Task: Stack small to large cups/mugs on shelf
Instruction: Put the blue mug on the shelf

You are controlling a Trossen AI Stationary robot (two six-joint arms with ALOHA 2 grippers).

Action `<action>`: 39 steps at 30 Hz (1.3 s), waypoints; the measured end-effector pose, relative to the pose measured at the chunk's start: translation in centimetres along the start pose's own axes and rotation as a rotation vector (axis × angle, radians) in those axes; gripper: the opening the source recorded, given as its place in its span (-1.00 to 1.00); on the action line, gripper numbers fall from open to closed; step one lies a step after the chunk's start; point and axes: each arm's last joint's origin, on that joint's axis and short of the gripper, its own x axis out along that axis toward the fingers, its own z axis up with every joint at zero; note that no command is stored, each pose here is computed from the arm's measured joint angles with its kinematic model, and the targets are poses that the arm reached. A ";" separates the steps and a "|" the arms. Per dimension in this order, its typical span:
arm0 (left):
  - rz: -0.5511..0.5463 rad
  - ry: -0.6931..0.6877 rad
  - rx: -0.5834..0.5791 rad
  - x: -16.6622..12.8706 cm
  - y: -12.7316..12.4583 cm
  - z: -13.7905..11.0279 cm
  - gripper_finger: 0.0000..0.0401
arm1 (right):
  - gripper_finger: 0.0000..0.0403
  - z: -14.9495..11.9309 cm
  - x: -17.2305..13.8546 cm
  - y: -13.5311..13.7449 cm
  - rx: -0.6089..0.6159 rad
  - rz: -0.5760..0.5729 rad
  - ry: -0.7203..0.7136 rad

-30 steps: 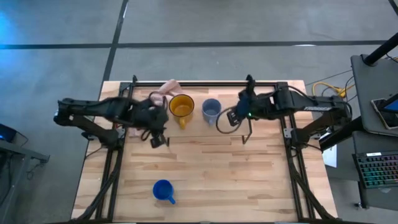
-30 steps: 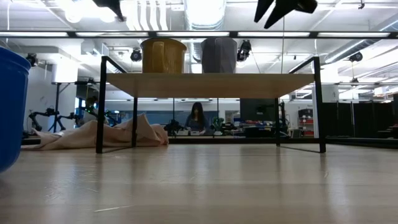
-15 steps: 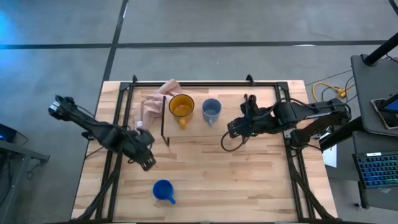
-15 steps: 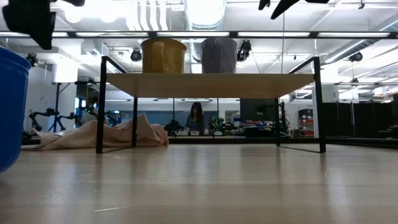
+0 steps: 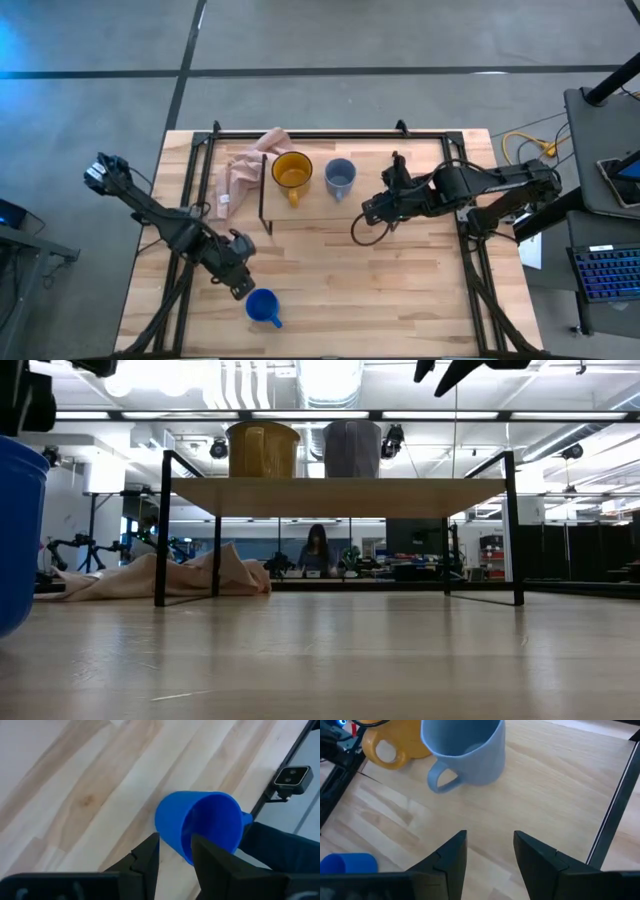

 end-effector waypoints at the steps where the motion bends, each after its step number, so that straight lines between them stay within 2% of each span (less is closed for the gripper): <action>1: -0.002 0.003 0.003 0.1 -0.1 -0.1 -0.51 | -0.23 -0.1 0.0 0.0 0.003 0.002 0.001; 15: -0.029 0.024 -0.002 2.9 -1.9 -1.6 -0.51 | -0.23 -1.4 -0.6 0.0 -0.017 -0.020 0.030; 27: 0.092 0.044 0.014 7.0 -2.3 -2.2 -0.51 | -0.23 -1.8 -0.9 0.1 -0.022 -0.010 0.035; 31: 0.101 0.047 0.033 7.8 -2.5 -2.2 -0.52 | -0.23 -1.8 -0.9 0.1 -0.027 -0.012 0.036; 34: 0.090 0.044 0.064 7.7 -2.9 -2.1 -0.62 | -0.23 -2.0 -1.0 0.0 -0.033 -0.017 0.040; 39: 0.090 0.012 0.161 6.7 -3.4 -1.1 -0.96 | -0.23 -2.8 -1.4 0.1 -0.022 -0.012 0.051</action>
